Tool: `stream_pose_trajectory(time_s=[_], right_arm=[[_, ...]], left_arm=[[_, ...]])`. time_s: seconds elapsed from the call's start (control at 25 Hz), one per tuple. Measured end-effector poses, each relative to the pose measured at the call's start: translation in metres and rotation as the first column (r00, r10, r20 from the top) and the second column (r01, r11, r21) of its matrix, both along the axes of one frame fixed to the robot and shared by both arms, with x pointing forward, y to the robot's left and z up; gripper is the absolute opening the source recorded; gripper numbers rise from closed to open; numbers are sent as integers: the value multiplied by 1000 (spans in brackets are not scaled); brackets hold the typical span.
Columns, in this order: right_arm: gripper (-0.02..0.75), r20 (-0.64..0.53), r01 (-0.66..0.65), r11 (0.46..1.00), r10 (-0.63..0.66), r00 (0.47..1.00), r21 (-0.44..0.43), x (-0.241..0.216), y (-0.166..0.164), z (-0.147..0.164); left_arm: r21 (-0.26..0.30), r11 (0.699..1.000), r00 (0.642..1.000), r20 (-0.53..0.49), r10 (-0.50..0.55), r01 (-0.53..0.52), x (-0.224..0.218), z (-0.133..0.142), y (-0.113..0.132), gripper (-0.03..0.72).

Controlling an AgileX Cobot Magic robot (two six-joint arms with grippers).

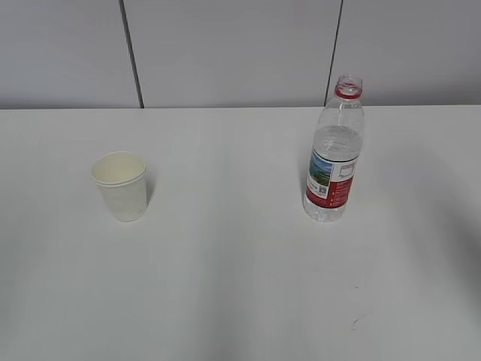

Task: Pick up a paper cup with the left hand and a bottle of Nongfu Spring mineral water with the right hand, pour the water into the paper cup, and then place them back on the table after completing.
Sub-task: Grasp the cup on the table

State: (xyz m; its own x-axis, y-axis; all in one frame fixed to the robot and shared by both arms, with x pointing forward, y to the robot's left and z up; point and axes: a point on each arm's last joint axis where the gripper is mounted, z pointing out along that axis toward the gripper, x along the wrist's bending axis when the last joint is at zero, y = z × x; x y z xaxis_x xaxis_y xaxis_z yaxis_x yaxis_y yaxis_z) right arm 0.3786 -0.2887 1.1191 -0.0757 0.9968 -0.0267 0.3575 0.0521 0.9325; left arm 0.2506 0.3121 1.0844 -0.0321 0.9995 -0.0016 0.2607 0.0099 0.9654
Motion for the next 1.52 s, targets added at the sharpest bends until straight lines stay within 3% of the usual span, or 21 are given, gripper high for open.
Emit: stream_pose_trajectory(time_s=[0.24,0.52,0.8,0.92,1.04,1.32,1.52], right_arm=[[586,-11,0,1000,0,1000,-1,34,3,21],[586,-56,-1,1000,1,998,-4,72,6,18],[586,-108,-4,1000,3,994,-8,106,9,-6],[585,-87,-5,1000,4,996,-6,114,9,-9],[586,-52,-6,1000,6,999,-5,119,10,-9],[586,-31,-16,999,15,999,-40,128,10,-13],[586,6,-20,999,20,1000,-43,133,11,-14]], left_arm=[[-79,993,994,76,-79,85,62,20,-15,438],[-57,993,993,61,-101,105,140,27,-25,438],[-50,991,991,-26,-129,127,211,-15,-34,438],[-54,989,990,-9,-139,138,228,-26,-37,438],[-54,987,989,17,-149,150,239,-33,-39,438],[-63,979,965,191,-180,195,224,-59,-41,438],[-75,975,963,193,-190,208,201,-88,-40,438]])
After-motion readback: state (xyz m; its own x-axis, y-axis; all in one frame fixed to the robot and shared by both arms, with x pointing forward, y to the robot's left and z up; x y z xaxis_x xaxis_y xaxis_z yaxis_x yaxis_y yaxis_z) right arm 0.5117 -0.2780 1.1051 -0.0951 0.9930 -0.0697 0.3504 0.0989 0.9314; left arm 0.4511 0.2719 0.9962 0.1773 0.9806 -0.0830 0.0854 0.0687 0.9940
